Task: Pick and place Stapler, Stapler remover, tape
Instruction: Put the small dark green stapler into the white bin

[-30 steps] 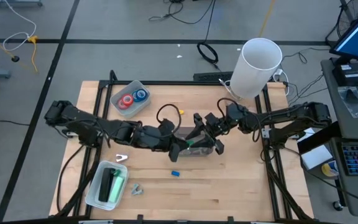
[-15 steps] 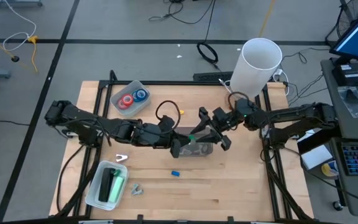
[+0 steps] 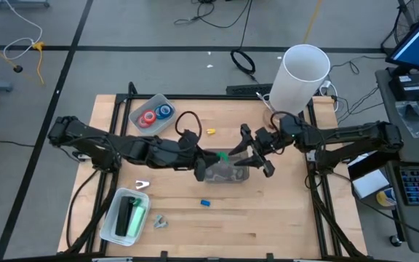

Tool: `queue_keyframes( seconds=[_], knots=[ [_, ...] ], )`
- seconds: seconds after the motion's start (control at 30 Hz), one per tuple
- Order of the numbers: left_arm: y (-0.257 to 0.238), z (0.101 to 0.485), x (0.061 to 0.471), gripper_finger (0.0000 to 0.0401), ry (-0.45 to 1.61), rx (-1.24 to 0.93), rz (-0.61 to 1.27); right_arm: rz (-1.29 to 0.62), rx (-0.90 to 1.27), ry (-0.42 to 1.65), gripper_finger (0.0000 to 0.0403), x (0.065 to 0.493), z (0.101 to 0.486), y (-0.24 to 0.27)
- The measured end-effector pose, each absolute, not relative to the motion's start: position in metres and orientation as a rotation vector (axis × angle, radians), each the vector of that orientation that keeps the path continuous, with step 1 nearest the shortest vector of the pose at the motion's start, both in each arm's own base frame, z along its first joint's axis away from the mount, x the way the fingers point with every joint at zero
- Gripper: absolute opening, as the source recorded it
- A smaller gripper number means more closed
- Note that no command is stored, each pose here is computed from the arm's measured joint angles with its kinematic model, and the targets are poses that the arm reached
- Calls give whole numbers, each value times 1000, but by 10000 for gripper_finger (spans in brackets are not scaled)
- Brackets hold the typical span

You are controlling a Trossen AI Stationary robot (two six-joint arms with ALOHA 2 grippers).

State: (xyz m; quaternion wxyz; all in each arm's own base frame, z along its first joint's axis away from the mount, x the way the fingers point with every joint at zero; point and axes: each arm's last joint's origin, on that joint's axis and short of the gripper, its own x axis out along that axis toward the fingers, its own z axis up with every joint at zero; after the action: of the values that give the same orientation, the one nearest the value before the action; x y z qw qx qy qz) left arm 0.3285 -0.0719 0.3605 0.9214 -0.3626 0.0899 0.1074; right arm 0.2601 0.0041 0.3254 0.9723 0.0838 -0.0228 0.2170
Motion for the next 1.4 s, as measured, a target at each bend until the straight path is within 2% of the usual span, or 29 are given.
queue_keyframes(
  seconds=[0.97, 1.13, 1.4],
  knots=[
    [-70, 362, 329, 92, 142, -726, 279, 416, 199, -95, 166, 286, 311, 7],
    [-71, 359, 328, 92, 172, -731, 287, 414, 196, -106, 166, 277, 319, 6],
    [-89, 351, 321, 92, 284, -709, 241, 395, 171, 51, 166, 253, 321, 7]
  ],
)
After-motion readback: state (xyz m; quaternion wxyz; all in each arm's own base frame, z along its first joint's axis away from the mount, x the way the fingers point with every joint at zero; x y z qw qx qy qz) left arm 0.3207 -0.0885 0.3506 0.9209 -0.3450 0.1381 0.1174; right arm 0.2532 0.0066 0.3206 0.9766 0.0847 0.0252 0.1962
